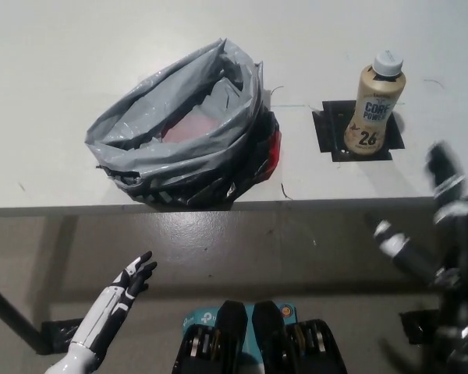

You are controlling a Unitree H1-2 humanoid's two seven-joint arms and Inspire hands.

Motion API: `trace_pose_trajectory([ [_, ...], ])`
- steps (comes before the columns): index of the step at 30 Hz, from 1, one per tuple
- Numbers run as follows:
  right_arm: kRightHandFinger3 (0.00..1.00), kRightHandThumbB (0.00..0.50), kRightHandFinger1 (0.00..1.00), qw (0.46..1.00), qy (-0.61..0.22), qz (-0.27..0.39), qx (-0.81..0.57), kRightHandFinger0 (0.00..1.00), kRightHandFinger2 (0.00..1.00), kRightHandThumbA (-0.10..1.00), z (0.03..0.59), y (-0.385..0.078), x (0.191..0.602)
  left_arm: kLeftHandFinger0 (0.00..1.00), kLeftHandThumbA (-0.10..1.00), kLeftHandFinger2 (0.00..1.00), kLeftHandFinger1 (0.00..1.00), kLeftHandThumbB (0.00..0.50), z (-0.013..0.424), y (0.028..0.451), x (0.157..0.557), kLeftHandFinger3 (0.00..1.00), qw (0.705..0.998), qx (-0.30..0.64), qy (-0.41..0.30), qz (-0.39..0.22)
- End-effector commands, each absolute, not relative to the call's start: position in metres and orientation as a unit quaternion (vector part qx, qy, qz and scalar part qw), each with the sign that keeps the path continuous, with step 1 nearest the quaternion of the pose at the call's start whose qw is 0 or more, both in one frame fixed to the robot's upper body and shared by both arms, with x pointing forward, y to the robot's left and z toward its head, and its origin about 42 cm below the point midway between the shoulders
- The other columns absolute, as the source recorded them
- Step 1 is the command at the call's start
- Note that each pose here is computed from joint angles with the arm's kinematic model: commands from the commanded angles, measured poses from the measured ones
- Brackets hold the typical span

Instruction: Use the right hand to pick up a bottle of protein shake and place it into a plastic bag on the left side

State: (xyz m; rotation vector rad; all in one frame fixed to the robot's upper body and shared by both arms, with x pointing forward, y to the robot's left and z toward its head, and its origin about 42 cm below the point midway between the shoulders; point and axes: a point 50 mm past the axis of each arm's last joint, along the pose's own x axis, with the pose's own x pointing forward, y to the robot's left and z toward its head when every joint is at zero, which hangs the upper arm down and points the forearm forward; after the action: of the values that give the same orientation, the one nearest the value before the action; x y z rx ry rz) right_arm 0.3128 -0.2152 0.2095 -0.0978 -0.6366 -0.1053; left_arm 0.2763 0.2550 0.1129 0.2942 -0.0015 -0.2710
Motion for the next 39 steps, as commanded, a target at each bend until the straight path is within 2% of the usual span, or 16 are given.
trace_pose_trajectory([
  [1, 1.0, 0.256, 1.0, 0.931, -0.347, -0.101, -0.041, 1.0, 1.0, 0.84, 0.251, -0.228, 0.328, 1.0, 1.0, 1.0, 1.0, 0.181, 0.126, 0.255, 0.278, 1.0, 0.976, 0.161, -0.03, -0.145],
  [4, 1.0, 0.269, 1.0, 0.932, -0.343, -0.114, -0.037, 1.0, 1.0, 0.88, 0.264, -0.236, 0.342, 1.0, 1.0, 1.0, 1.0, 0.179, 0.126, 0.253, 0.278, 1.0, 0.977, 0.156, -0.031, -0.145],
  [5, 1.0, 0.29, 1.0, 0.932, -0.341, -0.12, -0.033, 1.0, 1.0, 0.9, 0.269, -0.239, 0.353, 1.0, 1.0, 1.0, 1.0, 0.176, 0.126, 0.253, 0.279, 1.0, 0.976, 0.158, -0.032, -0.146],
  [8, 1.0, 0.291, 1.0, 0.934, -0.334, -0.122, -0.03, 1.0, 1.0, 0.91, 0.277, -0.242, 0.374, 1.0, 1.0, 1.0, 1.0, 0.174, 0.126, 0.252, 0.278, 1.0, 0.977, 0.156, -0.031, -0.145],
  [9, 1.0, 0.276, 1.0, 0.935, -0.331, -0.122, -0.031, 1.0, 1.0, 0.9, 0.279, -0.243, 0.381, 1.0, 1.0, 1.0, 1.0, 0.174, 0.126, 0.252, 0.278, 1.0, 0.977, 0.155, -0.031, -0.144],
  [10, 1.0, 0.259, 1.0, 0.939, -0.32, -0.12, -0.026, 1.0, 1.0, 0.82, 0.282, -0.243, 0.394, 1.0, 1.0, 1.0, 1.0, 0.18, 0.126, 0.253, 0.278, 1.0, 0.977, 0.154, -0.03, -0.143],
  [11, 1.0, 0.258, 1.0, 0.941, -0.316, -0.119, -0.024, 1.0, 1.0, 0.81, 0.283, -0.244, 0.398, 1.0, 1.0, 1.0, 1.0, 0.18, 0.126, 0.253, 0.278, 1.0, 0.977, 0.154, -0.03, -0.142],
  [12, 1.0, 0.267, 1.0, 0.946, -0.3, -0.117, -0.023, 1.0, 1.0, 0.8, 0.283, -0.244, 0.41, 1.0, 1.0, 1.0, 1.0, 0.18, 0.126, 0.253, 0.278, 1.0, 0.977, 0.156, -0.03, -0.143],
  [15, 1.0, 0.299, 1.0, 0.96, -0.257, -0.11, -0.024, 1.0, 1.0, 0.88, 0.28, -0.243, 0.44, 1.0, 1.0, 1.0, 1.0, 0.181, 0.127, 0.253, 0.279, 1.0, 0.976, 0.161, -0.032, -0.144],
  [20, 1.0, 0.408, 1.0, 0.977, -0.194, -0.089, -0.016, 1.0, 1.0, 0.97, 0.279, -0.239, 0.475, 1.0, 1.0, 1.0, 1.0, 0.186, 0.128, 0.254, 0.279, 1.0, 0.976, 0.16, -0.032, -0.144],
  [22, 1.0, 0.441, 1.0, 0.981, -0.177, -0.083, -0.008, 1.0, 1.0, 0.97, 0.279, -0.239, 0.483, 1.0, 1.0, 1.0, 1.0, 0.183, 0.128, 0.254, 0.279, 1.0, 0.976, 0.163, -0.031, -0.144],
  [24, 1.0, 0.438, 1.0, 0.984, -0.164, -0.075, -0.005, 1.0, 1.0, 0.97, 0.279, -0.239, 0.49, 1.0, 1.0, 1.0, 1.0, 0.182, 0.129, 0.254, 0.28, 1.0, 0.976, 0.163, -0.032, -0.144],
  [31, 1.0, 0.474, 1.0, 0.992, -0.115, -0.05, -0.027, 1.0, 1.0, 0.96, 0.274, -0.233, 0.503, 1.0, 1.0, 1.0, 1.0, 0.18, 0.129, 0.255, 0.282, 1.0, 0.976, 0.159, -0.039, -0.146],
  [34, 1.0, 0.5, 1.0, 0.994, -0.095, -0.047, -0.041, 1.0, 1.0, 0.96, 0.265, -0.232, 0.509, 1.0, 1.0, 1.0, 1.0, 0.197, 0.13, 0.255, 0.282, 1.0, 0.976, 0.162, -0.036, -0.144],
  [39, 1.0, 0.5, 1.0, 0.996, -0.073, -0.044, -0.041, 1.0, 1.0, 0.93, 0.255, -0.232, 0.518, 1.0, 1.0, 1.0, 1.0, 0.189, 0.131, 0.256, 0.283, 1.0, 0.976, 0.16, -0.038, -0.146],
])
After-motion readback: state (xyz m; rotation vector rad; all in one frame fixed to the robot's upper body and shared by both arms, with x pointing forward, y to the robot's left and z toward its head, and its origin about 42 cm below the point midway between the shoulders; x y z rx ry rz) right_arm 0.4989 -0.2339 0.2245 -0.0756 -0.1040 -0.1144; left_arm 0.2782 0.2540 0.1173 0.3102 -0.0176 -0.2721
